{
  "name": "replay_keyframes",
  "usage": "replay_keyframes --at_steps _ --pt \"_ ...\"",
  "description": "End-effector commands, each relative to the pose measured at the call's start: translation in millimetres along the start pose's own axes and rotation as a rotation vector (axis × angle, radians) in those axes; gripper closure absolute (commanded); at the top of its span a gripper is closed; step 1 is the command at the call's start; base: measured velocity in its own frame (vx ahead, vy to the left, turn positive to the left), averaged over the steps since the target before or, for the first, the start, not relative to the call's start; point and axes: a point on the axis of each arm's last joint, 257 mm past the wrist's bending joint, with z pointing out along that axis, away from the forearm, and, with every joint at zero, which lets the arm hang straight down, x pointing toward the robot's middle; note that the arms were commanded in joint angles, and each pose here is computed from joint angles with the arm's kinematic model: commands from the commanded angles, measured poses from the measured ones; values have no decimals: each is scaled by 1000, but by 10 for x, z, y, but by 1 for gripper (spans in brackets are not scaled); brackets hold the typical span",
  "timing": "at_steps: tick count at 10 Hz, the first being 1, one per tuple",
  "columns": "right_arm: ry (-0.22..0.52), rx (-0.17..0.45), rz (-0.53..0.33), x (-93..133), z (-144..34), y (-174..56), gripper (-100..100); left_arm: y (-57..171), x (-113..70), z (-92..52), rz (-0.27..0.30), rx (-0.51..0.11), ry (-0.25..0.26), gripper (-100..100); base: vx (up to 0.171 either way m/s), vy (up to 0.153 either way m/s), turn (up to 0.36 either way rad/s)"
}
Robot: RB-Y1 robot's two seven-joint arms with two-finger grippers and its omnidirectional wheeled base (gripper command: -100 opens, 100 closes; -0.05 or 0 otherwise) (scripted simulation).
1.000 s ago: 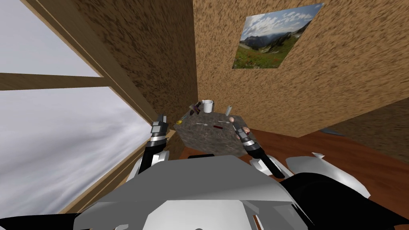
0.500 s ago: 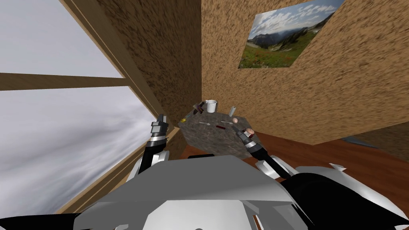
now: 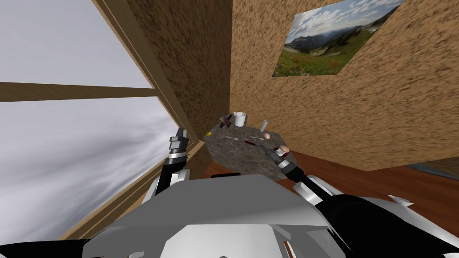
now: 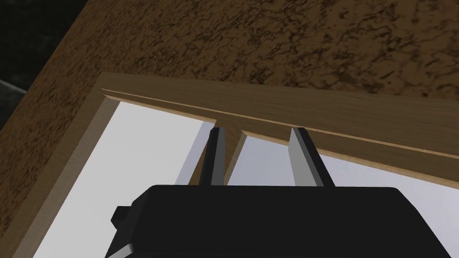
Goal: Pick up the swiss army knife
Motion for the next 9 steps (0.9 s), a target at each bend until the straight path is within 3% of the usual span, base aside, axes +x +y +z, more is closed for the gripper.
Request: replay_keyframes --at_steps 1,2,4,5,7,8,9 --pt "47 17 -32 51 -9 -78 -100 0 0 0 0 0 0 0 -30 6 140" --pt "90 69 -52 130 -106 -264 -100 0 -1 0 0 0 0 0 -38 6 275" --pt "132 56 -84 144 -81 -243 -100 1 -1 -1 0 0 0 0 -23 1 34" --pt "175 105 -104 216 -184 -422 -100 1 -1 -1 0 0 0 0 -20 11 223" --pt "210 94 -131 225 -162 -405 -100 1 -1 -1 0 0 0 0 -16 2 68" --pt "258 139 -153 291 -268 -575 -100 1 -1 -1 0 0 0 0 -23 7 194" --pt "279 131 -169 295 -254 -564 -100 0 0 0 0 0 0 0 -22 2 138"
